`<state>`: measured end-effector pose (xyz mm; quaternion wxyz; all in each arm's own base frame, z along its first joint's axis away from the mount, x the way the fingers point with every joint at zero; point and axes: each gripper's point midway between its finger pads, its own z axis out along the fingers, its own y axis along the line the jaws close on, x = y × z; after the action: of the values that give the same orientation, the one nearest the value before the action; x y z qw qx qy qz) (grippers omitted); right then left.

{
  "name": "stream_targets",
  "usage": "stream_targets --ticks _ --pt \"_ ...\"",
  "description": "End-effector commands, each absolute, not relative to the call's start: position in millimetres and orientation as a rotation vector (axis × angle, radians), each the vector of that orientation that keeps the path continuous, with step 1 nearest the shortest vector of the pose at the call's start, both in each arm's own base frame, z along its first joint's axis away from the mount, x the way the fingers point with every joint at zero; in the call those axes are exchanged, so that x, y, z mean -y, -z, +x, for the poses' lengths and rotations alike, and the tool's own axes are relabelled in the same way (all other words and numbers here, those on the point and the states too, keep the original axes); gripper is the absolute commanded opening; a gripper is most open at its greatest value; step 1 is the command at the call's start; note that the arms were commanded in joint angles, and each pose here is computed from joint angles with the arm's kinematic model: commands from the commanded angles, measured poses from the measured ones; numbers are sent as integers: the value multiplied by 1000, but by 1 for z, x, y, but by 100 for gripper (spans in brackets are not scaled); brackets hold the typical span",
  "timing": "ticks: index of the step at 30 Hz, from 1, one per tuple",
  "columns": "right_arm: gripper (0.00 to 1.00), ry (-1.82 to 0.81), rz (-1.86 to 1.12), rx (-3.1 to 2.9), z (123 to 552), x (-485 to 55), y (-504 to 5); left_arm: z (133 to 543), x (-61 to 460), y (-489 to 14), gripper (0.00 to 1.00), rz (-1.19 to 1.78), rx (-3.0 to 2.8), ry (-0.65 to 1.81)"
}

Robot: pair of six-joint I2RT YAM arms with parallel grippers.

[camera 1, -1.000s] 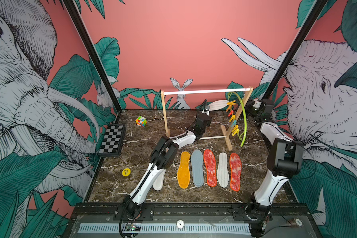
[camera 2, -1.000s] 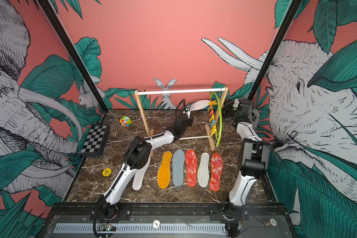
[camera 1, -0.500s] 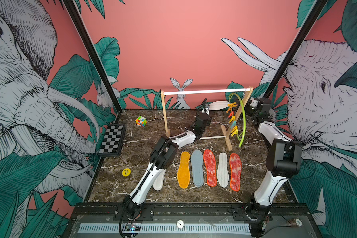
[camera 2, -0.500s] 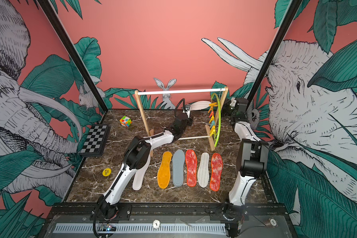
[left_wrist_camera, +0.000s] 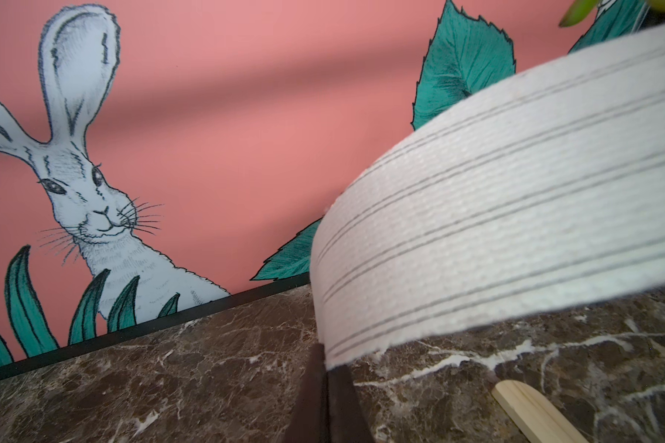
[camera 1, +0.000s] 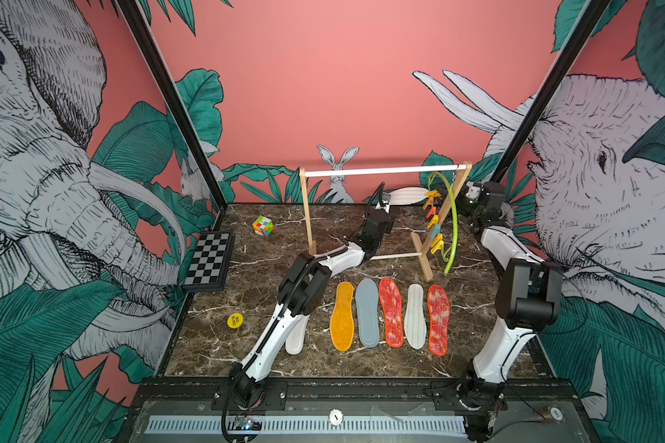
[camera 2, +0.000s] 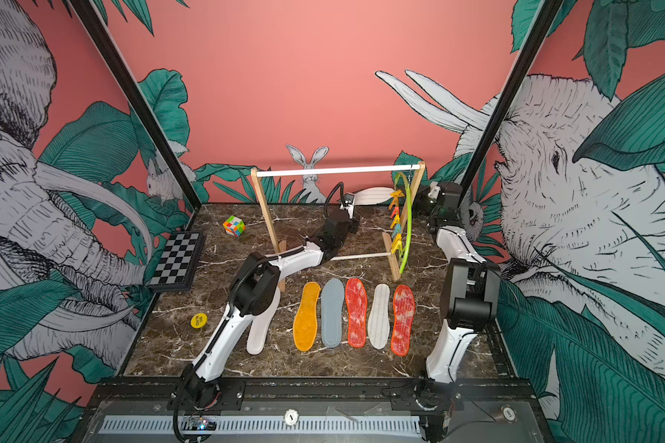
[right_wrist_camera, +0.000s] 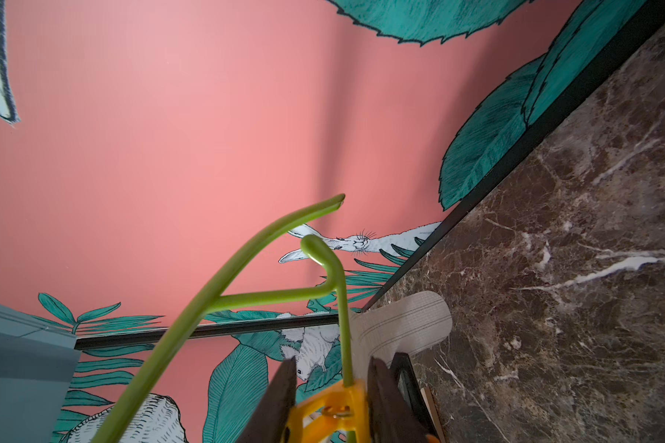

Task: Take the shoe insoles off the hanger
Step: Open the clamp at the hanger, then place the insole at the center of the board.

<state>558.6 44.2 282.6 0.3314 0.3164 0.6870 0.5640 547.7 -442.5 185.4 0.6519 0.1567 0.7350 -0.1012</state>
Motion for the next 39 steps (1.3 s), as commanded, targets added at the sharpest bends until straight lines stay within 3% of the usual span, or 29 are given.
stream_targets --ticks 1,18,29,34,39 --pt "29 -1495 728 -1743 560 -50 -312 541 432 -241 0 294 -1598 263" --pt "24 -1511 730 -1745 562 -53 -310 539 414 -225 0 236 -1649 213" --pt "65 -1486 732 -1757 561 -48 -307 525 403 -221 0 245 -1679 220" --pt "72 -1371 791 -1768 550 -10 -298 502 401 -221 0 324 -1720 265" --pt "73 -1291 908 -1737 523 36 -283 460 405 -207 0 461 -1843 416"
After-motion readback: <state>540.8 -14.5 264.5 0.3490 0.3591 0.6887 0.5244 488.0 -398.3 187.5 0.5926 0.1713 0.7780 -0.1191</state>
